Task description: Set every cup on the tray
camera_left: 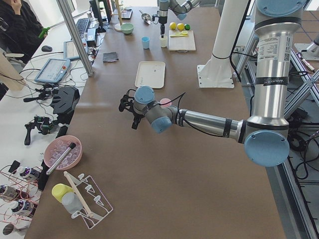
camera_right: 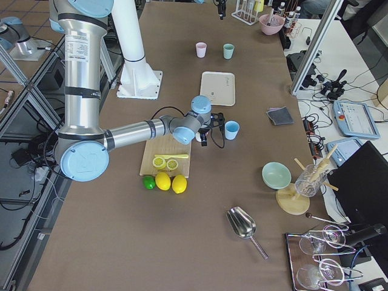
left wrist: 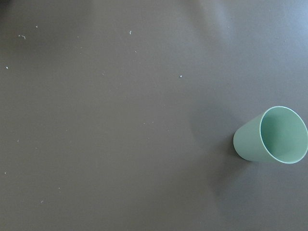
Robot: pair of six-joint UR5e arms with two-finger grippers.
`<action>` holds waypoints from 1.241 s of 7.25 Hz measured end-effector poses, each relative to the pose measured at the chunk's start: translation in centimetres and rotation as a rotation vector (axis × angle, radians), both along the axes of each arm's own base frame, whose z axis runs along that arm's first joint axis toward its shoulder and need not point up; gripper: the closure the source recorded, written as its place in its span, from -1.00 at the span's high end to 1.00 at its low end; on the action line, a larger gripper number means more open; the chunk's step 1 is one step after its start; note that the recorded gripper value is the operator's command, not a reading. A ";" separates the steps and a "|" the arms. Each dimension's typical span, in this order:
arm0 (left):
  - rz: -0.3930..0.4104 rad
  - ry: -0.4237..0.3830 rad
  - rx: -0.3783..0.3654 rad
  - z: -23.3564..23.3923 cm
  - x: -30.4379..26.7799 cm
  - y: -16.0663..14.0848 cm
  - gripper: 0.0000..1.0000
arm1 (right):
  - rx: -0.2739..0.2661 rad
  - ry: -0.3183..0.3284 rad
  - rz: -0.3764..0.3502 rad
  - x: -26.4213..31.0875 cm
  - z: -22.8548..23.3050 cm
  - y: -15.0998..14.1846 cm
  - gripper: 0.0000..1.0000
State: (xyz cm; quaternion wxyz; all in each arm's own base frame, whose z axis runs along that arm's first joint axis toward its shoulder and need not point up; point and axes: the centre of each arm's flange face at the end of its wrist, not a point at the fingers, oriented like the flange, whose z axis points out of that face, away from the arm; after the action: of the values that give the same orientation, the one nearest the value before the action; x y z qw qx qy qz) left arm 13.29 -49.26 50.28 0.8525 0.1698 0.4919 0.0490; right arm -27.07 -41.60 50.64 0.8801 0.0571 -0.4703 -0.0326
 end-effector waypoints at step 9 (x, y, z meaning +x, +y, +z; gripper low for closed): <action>-0.027 0.060 -0.085 -5.2 7.0 0.1 0.93 | -0.109 -0.024 -0.001 -0.8 -12.8 -5.8 -1.00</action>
State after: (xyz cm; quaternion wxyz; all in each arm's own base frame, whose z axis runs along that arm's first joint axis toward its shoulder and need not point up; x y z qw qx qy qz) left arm 20.26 -49.17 45.06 0.8444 0.1415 0.5165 0.0116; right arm -27.83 -47.40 37.83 0.8761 0.0094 -0.4821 -0.0065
